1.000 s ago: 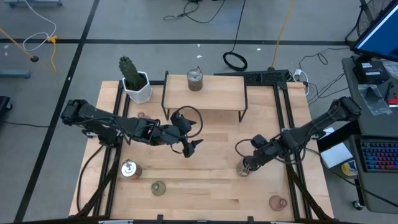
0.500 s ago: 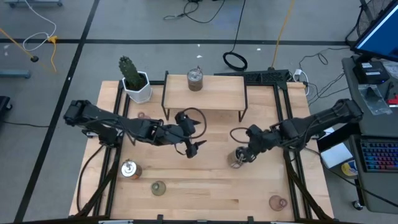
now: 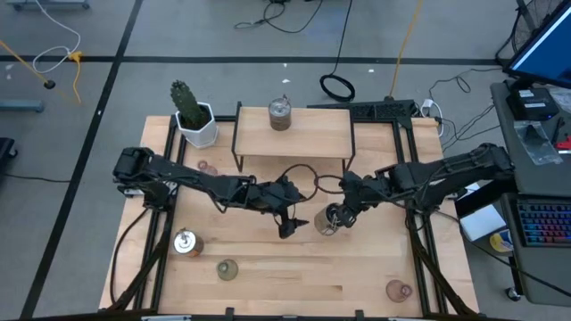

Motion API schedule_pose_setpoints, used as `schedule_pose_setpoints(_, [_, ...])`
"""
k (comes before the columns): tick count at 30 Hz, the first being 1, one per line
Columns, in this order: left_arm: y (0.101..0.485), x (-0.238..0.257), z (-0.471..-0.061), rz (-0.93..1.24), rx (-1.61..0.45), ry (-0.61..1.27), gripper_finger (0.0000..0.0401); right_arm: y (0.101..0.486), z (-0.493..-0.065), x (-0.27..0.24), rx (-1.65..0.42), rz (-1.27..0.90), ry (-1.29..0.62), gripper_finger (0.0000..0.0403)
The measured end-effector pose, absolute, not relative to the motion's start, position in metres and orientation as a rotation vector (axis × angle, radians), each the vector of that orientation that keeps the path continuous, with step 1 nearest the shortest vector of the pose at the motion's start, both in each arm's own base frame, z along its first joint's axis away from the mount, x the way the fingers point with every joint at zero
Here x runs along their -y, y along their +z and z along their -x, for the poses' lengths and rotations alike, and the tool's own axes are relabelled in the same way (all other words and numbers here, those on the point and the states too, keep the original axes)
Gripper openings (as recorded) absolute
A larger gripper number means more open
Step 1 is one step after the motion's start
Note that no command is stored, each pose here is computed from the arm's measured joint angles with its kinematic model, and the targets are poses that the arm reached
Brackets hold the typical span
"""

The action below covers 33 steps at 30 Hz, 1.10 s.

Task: Pick & Place candle stick holders
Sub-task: Put the right silver scented candle on the shelf

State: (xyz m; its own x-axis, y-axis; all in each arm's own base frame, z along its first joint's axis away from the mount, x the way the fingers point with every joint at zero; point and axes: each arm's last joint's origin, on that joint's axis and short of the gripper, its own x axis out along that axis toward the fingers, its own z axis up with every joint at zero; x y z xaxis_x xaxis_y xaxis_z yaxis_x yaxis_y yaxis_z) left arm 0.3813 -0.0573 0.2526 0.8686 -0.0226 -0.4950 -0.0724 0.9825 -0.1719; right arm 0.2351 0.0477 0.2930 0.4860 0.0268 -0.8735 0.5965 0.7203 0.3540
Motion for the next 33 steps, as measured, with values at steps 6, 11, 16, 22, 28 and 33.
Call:
schedule_pose_setpoints(6, [0.253,0.055,-0.383,0.153,-0.504,-0.007,0.039,0.293,-0.249,-0.042,-1.014,-0.681,-0.351,0.0])
schedule_pose_setpoints(11, [0.253,0.055,-0.383,0.146,-0.509,-0.047,0.039,0.296,-0.258,-0.036,-0.976,-0.664,-0.332,0.0])
schedule_pose_setpoints(16, [0.248,0.053,-0.386,0.156,-0.52,-0.057,0.039,0.298,-0.261,-0.032,-0.947,-0.68,-0.31,0.0])
schedule_pose_setpoints(22, [0.238,0.047,-0.393,0.191,-0.521,-0.091,0.039,0.298,-0.264,-0.032,-0.936,-0.684,-0.305,0.0])
schedule_pose_setpoints(28, [0.236,0.041,-0.399,0.21,-0.492,-0.123,0.039,0.298,-0.27,-0.033,-0.906,-0.682,-0.28,0.0])
schedule_pose_setpoints(33, [0.231,0.038,-0.403,0.245,-0.488,-0.167,0.0391,0.295,-0.275,-0.034,-0.903,-0.689,-0.252,0.0])
